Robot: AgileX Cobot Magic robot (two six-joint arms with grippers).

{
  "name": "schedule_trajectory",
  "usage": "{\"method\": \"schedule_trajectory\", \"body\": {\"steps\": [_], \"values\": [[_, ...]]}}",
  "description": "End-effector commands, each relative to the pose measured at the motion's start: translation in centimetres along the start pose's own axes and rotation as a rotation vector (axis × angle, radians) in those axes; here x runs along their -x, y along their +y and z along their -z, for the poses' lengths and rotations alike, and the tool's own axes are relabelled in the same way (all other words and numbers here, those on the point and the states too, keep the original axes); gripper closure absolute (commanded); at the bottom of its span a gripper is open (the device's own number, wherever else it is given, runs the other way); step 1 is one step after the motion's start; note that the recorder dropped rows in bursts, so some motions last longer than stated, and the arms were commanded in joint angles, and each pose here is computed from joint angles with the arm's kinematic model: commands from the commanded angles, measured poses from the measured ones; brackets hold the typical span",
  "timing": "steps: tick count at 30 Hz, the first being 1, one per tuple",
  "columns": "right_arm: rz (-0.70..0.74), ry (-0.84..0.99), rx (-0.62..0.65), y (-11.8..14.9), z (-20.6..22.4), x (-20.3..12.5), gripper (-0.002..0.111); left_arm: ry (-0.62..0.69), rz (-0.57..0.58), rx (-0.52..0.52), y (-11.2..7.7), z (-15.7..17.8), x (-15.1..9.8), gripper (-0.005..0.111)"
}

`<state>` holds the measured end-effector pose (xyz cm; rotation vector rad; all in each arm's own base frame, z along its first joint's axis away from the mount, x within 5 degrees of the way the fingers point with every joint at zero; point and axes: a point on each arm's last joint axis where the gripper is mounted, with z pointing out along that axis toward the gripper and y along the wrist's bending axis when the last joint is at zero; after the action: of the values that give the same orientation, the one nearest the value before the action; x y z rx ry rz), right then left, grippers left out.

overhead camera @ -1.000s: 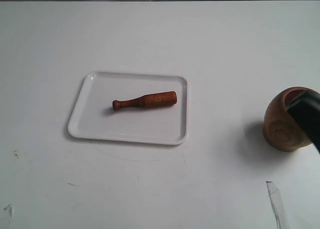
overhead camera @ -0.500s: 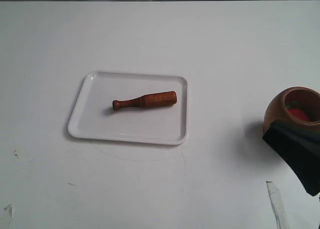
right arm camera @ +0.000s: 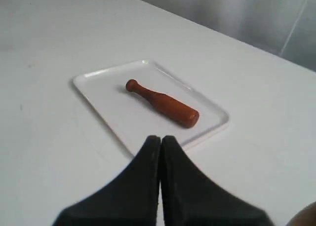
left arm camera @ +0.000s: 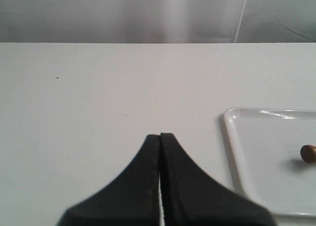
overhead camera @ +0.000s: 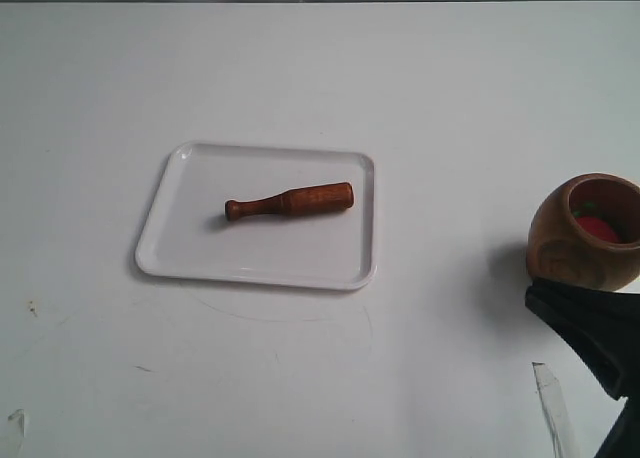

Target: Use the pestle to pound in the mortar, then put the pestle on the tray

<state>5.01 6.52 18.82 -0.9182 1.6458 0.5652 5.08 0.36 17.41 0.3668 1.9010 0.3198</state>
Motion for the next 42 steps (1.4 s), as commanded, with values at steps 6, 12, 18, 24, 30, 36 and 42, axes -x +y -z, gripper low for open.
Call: {"method": "schedule_trajectory", "body": {"steps": [6, 12, 18, 24, 30, 36, 42], "values": [[-0.102, 0.122, -0.016, -0.1, 0.1, -1.2, 0.108, -0.007, 0.012, -0.008, -0.1, 0.0, 0.0, 0.107], [-0.113, 0.125, 0.006, 0.1, 0.1, -1.2, 0.108, -0.007, 0.012, -0.008, -0.1, 0.0, 0.0, 0.107], [-0.072, 0.122, 0.004, 0.1, 0.1, -1.2, 0.108, -0.007, 0.012, -0.008, -0.1, 0.0, 0.0, 0.107], [-0.092, 0.12, -0.041, -0.3, 0.1, -1.2, 0.108, -0.007, 0.012, -0.008, -0.1, 0.0, 0.0, 0.107], [-0.359, 0.089, -0.791, -5.7, 2.6, -2.0, 0.108, -0.007, 0.012, -0.008, -0.1, 0.0, 0.0, 0.107], [-0.382, -0.063, -0.928, -5.5, 4.2, -1.3, 0.108, -0.007, 0.012, -0.008, -0.1, 0.0, 0.0, 0.107], [-0.292, -0.022, -0.869, -4.8, 4.2, -1.5, 0.108, -0.007, 0.012, -0.008, -0.1, 0.0, 0.0, 0.107]]}}
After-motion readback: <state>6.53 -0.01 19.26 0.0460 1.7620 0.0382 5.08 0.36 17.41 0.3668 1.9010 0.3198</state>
